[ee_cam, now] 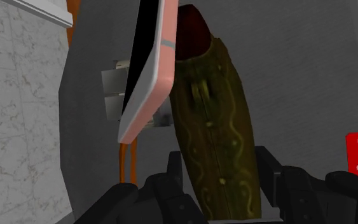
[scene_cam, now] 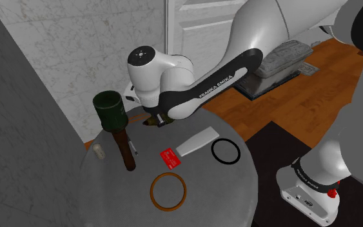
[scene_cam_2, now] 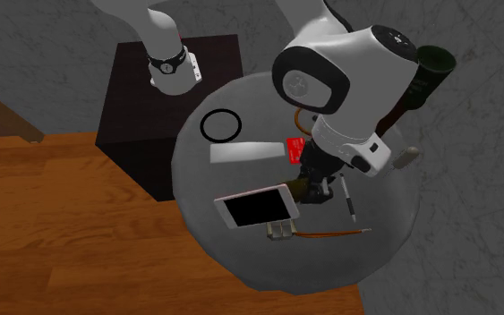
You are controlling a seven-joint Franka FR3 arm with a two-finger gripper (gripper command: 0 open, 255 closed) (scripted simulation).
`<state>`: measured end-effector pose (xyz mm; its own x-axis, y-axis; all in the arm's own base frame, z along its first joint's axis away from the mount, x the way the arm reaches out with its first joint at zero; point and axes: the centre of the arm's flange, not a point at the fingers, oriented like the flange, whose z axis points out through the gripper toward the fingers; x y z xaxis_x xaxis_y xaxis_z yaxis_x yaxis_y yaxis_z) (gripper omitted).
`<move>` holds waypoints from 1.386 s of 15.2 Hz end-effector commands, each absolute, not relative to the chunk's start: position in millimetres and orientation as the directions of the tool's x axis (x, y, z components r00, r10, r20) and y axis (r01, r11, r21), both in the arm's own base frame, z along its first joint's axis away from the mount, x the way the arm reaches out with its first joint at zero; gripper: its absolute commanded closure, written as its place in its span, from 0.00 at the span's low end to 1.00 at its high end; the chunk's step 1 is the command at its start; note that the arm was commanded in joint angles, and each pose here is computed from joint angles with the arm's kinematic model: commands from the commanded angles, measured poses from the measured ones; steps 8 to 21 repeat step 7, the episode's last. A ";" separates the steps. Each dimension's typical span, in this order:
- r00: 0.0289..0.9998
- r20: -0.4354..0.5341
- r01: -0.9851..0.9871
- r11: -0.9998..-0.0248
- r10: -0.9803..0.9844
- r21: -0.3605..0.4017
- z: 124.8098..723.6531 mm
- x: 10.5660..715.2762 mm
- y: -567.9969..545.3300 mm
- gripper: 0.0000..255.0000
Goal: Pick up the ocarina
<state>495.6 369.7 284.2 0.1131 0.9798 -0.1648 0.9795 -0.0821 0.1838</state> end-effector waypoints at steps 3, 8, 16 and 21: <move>0.113 -0.165 0.980 -0.082 0.980 0.184 305.5 494.1 369.0 1.00; 0.113 -0.165 0.980 -0.082 0.980 0.184 316.9 494.1 369.0 1.00; 0.113 -0.165 0.980 -0.082 0.980 0.184 316.9 494.1 369.0 1.00; 0.113 -0.165 0.980 -0.082 0.980 0.184 316.9 494.1 369.0 1.00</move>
